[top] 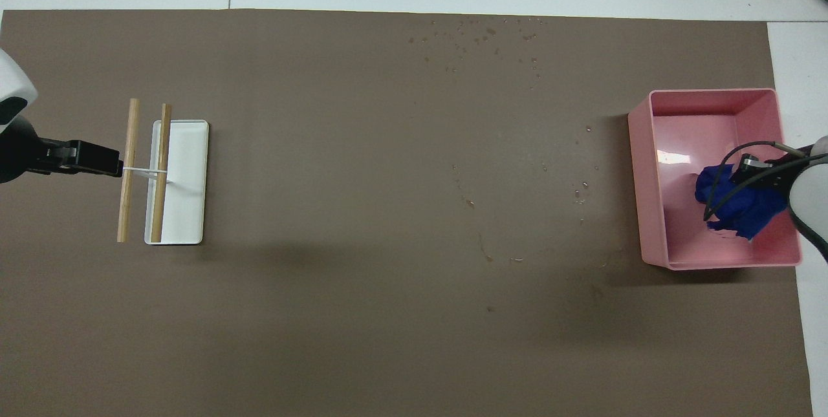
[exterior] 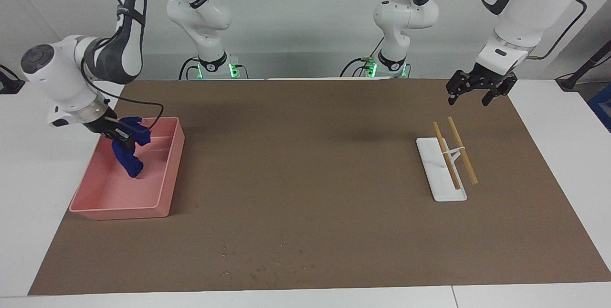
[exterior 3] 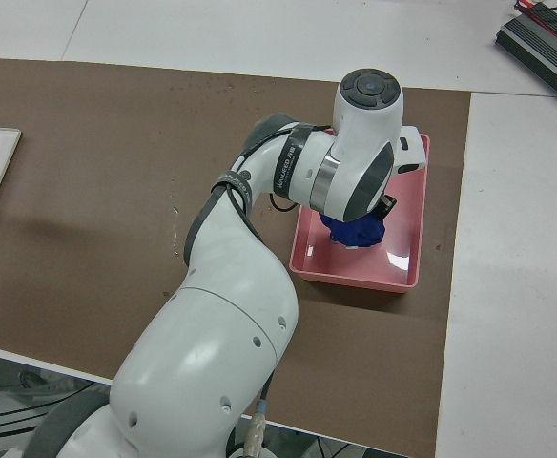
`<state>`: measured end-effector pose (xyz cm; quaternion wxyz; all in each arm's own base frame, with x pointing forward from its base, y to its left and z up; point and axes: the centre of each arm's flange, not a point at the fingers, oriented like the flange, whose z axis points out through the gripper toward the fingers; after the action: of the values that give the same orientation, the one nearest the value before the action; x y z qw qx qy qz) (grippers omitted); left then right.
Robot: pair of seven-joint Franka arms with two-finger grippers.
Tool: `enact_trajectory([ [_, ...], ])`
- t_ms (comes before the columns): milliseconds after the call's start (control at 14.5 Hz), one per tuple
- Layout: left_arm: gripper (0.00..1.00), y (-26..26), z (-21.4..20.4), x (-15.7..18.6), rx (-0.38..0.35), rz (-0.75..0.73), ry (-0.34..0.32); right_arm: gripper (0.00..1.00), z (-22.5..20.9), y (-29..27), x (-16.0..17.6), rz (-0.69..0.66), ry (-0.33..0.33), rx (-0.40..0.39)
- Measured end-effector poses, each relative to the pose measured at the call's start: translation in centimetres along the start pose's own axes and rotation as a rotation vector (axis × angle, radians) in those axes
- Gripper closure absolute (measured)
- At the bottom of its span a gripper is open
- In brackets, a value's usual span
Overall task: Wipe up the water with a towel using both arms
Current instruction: 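Carry the towel into the pink bin with the right gripper, then open the right gripper to drop the towel in the bin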
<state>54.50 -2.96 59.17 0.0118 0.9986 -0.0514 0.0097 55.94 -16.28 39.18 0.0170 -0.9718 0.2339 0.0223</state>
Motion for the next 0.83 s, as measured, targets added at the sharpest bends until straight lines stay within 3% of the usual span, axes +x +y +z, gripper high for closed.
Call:
enact_trajectory([
  [207,0.00,0.0,0.0,0.0,0.000,0.000,0.000,0.89,3.0,-0.3,0.2,-0.003,-0.006,-0.001],
  [276,0.00,0.0,0.0,0.0,0.000,0.000,0.000,0.83,3.3,-0.2,0.0,-0.003,-0.012,-0.002],
  [622,0.00,0.0,0.0,0.0,0.000,0.000,0.000,0.30,2.7,-0.2,-0.2,-0.086,0.003,0.001],
  [829,0.00,0.0,0.0,0.0,0.000,0.000,0.000,0.00,-1.6,-1.3,-0.4,-0.130,0.076,0.011],
])
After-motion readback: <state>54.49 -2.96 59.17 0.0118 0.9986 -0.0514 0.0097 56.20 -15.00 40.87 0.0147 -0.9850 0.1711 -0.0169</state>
